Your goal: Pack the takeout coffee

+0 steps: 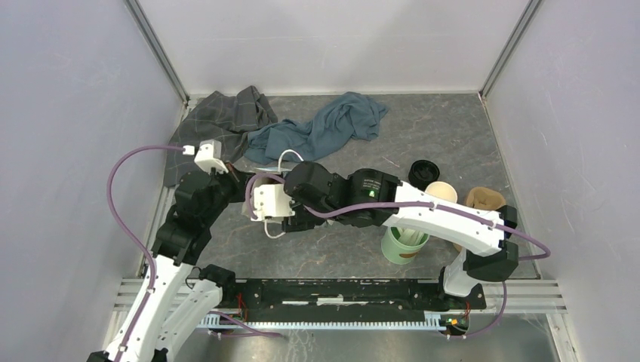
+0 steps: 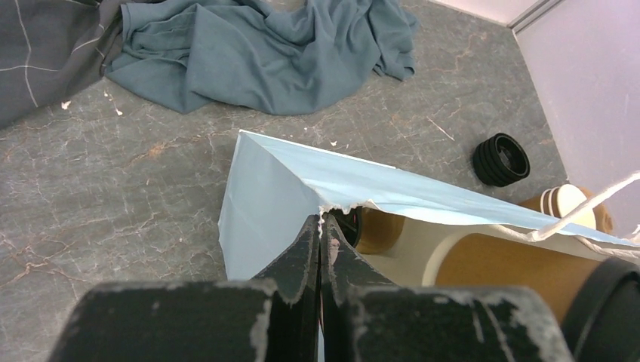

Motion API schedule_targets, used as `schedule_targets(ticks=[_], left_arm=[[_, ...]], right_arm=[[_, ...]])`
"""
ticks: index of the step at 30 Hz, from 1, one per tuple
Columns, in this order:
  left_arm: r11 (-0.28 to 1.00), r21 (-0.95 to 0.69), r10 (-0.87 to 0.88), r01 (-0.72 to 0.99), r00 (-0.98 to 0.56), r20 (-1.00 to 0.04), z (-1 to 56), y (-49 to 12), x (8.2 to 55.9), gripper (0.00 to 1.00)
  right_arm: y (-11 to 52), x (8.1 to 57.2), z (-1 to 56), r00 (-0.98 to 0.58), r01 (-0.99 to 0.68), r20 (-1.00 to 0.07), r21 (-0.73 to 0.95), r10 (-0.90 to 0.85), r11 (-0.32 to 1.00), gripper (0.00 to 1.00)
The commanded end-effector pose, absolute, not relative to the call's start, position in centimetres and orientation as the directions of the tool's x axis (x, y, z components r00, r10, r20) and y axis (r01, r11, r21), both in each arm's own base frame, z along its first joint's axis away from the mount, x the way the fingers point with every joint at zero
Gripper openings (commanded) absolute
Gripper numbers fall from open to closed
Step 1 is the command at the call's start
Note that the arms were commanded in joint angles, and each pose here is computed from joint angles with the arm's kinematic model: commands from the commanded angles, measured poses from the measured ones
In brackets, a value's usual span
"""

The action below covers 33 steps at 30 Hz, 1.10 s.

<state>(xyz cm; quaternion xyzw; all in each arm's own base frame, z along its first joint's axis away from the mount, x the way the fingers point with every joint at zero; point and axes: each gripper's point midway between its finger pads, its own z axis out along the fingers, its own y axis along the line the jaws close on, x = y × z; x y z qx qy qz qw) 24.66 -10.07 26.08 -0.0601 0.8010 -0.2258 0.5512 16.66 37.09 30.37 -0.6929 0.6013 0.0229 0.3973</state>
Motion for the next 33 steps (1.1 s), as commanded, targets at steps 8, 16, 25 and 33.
schedule_targets(ticks=[8, 16, 25, 33], left_arm=[[0.842, -0.513, -0.457, 0.166, -0.283, -0.843, 27.8, -9.4, 22.6, 0.02], [0.816, -0.548, -0.487, 0.182, -0.293, -0.823, 26.6, -9.5, 21.2, 0.02], [0.822, -0.544, -0.475, 0.168, -0.324, -0.818, 25.4, -9.4, 20.6, 0.02], [0.824, -0.546, -0.473, 0.153, -0.345, -0.811, 25.0, -9.4, 20.5, 0.02]], right_arm=[[38.9, 17.6, 28.7, 0.465, -0.767, -0.372, -0.623, -0.803, -0.155, 0.0], [38.6, 18.7, 27.2, 0.494, -0.739, -0.296, -0.639, -0.817, -0.215, 0.0], [37.7, 20.2, 25.5, 0.482, -0.742, -0.292, -0.637, -0.826, -0.208, 0.0], [36.8, 22.2, 25.1, 0.464, -0.741, -0.284, -0.643, -0.839, -0.192, 0.0]])
